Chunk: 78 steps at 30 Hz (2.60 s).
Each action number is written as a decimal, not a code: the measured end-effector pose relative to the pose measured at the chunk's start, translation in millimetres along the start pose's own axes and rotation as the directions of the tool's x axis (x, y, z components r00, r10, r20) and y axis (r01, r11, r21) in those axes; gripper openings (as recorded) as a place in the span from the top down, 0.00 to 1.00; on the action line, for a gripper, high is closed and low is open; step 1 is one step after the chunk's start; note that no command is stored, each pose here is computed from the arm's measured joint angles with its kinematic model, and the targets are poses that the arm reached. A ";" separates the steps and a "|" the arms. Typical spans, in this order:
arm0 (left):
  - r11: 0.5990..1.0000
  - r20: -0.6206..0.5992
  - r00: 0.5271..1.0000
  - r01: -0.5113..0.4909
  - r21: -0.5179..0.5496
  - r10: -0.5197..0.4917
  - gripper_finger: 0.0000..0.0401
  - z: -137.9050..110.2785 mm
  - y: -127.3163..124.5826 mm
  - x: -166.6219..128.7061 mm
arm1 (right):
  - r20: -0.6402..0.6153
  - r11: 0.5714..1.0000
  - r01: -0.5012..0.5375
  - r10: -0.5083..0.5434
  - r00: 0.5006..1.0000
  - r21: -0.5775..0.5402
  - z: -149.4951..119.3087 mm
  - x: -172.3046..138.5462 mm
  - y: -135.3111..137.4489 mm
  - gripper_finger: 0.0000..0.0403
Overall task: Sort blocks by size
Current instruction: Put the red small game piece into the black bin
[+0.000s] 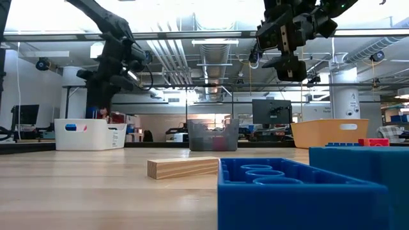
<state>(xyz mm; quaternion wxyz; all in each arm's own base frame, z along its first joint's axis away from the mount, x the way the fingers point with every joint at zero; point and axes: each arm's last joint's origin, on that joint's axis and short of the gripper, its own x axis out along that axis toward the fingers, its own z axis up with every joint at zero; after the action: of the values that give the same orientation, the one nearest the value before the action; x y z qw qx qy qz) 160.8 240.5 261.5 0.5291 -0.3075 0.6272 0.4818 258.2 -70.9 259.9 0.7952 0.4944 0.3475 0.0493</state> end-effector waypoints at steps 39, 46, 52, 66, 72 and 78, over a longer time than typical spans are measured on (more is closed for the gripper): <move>0.534 0.383 0.380 0.489 0.690 -0.842 0.56 -141.0 -220.2 -185.9 | -0.284 0.521 0.815 -0.765 0.578 0.254 -53.9 -28.3 -45.2 0.46; 0.474 0.436 0.188 0.390 0.789 -0.880 0.56 -144.6 -188.7 -249.5 | -0.263 0.504 0.830 -0.789 0.555 0.239 -53.2 -28.8 -45.8 0.40; 0.552 0.512 0.206 0.347 0.758 -0.834 0.56 -146.8 -170.3 -265.4 | -0.323 0.461 0.858 -0.795 0.513 0.228 -59.0 -32.8 -46.4 0.34; 0.636 0.526 0.366 0.334 0.696 -0.768 0.56 -147.5 -171.0 -245.4 | -0.382 0.369 0.894 -0.811 0.443 0.255 -77.4 -28.3 -69.5 0.43; 0.644 0.519 0.391 0.339 0.686 -0.760 0.56 -146.5 -176.2 -236.8 | -0.335 0.360 0.858 -0.809 0.483 0.368 -80.4 -19.5 -82.2 0.43; 0.645 0.519 0.393 0.346 0.681 -0.759 0.56 -146.4 -176.7 -236.0 | -0.362 0.316 0.860 -0.808 0.465 0.399 -88.2 -20.4 -95.7 0.39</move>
<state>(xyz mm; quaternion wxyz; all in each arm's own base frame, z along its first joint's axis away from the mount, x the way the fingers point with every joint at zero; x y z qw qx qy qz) 324.5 13.8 435.3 0.9323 -0.1286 0.2840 0.1832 164.4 -61.6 167.9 0.5162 0.4392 0.5874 -0.4423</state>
